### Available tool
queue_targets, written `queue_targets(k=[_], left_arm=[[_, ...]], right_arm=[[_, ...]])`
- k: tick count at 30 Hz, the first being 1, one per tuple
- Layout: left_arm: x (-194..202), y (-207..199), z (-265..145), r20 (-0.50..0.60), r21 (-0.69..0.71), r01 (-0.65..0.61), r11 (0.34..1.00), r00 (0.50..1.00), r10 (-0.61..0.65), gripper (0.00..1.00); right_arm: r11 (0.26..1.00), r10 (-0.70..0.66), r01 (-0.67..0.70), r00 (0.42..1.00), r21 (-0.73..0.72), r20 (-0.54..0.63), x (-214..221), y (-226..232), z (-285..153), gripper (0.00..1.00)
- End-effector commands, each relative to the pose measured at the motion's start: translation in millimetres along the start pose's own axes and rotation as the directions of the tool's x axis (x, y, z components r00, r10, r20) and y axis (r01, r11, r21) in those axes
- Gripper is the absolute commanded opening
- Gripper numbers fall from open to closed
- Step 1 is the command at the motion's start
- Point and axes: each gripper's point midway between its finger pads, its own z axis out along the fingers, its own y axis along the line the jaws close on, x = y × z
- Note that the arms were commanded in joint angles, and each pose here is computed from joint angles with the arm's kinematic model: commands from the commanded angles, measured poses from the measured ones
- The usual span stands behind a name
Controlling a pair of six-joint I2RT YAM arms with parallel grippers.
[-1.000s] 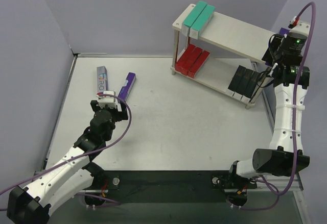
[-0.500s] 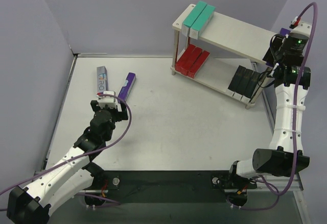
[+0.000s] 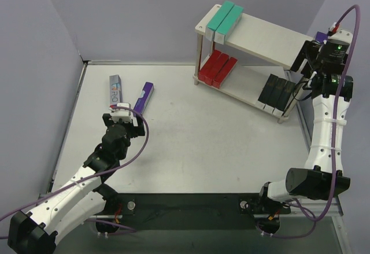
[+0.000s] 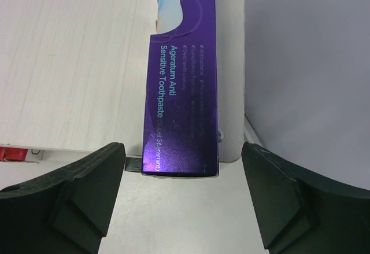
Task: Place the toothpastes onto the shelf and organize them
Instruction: Adjust the toothpaste on the shelf, then pick up the toothpaste from the center of the board.
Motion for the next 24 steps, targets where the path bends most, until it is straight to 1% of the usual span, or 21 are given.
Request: queue_targets(k=[1, 4, 6, 7, 10, 12, 13, 15, 16, 17, 20, 22, 23, 24], left_arm=[[-14, -6, 0, 0.046, 0.023, 0.03, 0.999, 0.998, -0.031, 0.95], [-15, -7, 1, 0.046, 0.028, 0.031, 0.999, 0.998, -0.033, 0.95], [-15, -6, 1, 0.043, 0.028, 0.03, 0.999, 0.999, -0.031, 0.95], [-14, -7, 2, 0.042, 0.031, 0.03, 0.999, 0.999, -0.031, 0.95], [-12, -8, 4, 0.033, 0.039, 0.028, 0.999, 0.999, -0.029, 0.95], [-10, -9, 6, 0.023, 0.042, 0.024, 0.999, 0.999, -0.025, 0.95], [-10, -9, 6, 0.018, 0.041, 0.022, 0.999, 1.0, -0.023, 0.95], [-6, -10, 10, 0.002, 0.038, 0.02, 0.999, 1.0, -0.02, 0.95], [-6, -11, 11, -0.003, 0.041, 0.022, 0.999, 1.0, -0.021, 0.95], [-5, -13, 12, -0.01, 0.05, 0.022, 0.998, 1.0, -0.022, 0.95], [1, -20, 23, -0.052, 0.058, 0.011, 0.998, 0.999, -0.008, 0.95], [-4, -22, 30, -0.058, 0.053, 0.007, 0.999, 0.998, -0.004, 0.95], [2, -23, 38, -0.083, 0.046, -0.004, 0.999, 0.997, 0.008, 0.95], [3, -24, 42, -0.09, 0.044, -0.007, 0.999, 0.996, 0.011, 0.95]], right_arm=[[0.996, 0.071, -0.062, 0.989, -0.069, 0.128, -44, 4, -41, 0.86], [0.988, 0.109, -0.086, 0.977, -0.127, 0.184, -63, 10, -64, 0.9], [0.986, 0.125, -0.098, 0.97, -0.138, 0.207, -68, 10, -75, 0.92], [0.98, 0.13, -0.092, 0.966, -0.174, 0.222, -72, 14, -86, 0.92], [0.977, 0.143, -0.095, 0.956, -0.192, 0.255, -76, 12, -104, 0.93], [0.976, 0.153, -0.105, 0.954, -0.19, 0.257, -71, 10, -109, 0.93], [0.974, 0.162, -0.108, 0.946, -0.198, 0.279, -73, 8, -120, 0.94], [0.971, 0.169, -0.114, 0.95, -0.211, 0.264, -61, 10, -120, 0.96], [0.967, 0.18, -0.116, 0.941, -0.227, 0.287, -62, 10, -130, 0.96], [0.965, 0.187, -0.121, 0.94, -0.235, 0.284, -58, 10, -131, 0.97], [0.937, 0.231, -0.139, 0.934, -0.32, 0.271, -39, 24, -138, 0.98], [0.913, 0.256, -0.152, 0.935, -0.378, 0.244, -18, 35, -138, 0.99], [0.908, 0.26, -0.151, 0.935, -0.391, 0.241, -12, 38, -139, 0.99], [0.904, 0.263, -0.16, 0.939, -0.396, 0.221, 4, 40, -135, 0.99]])
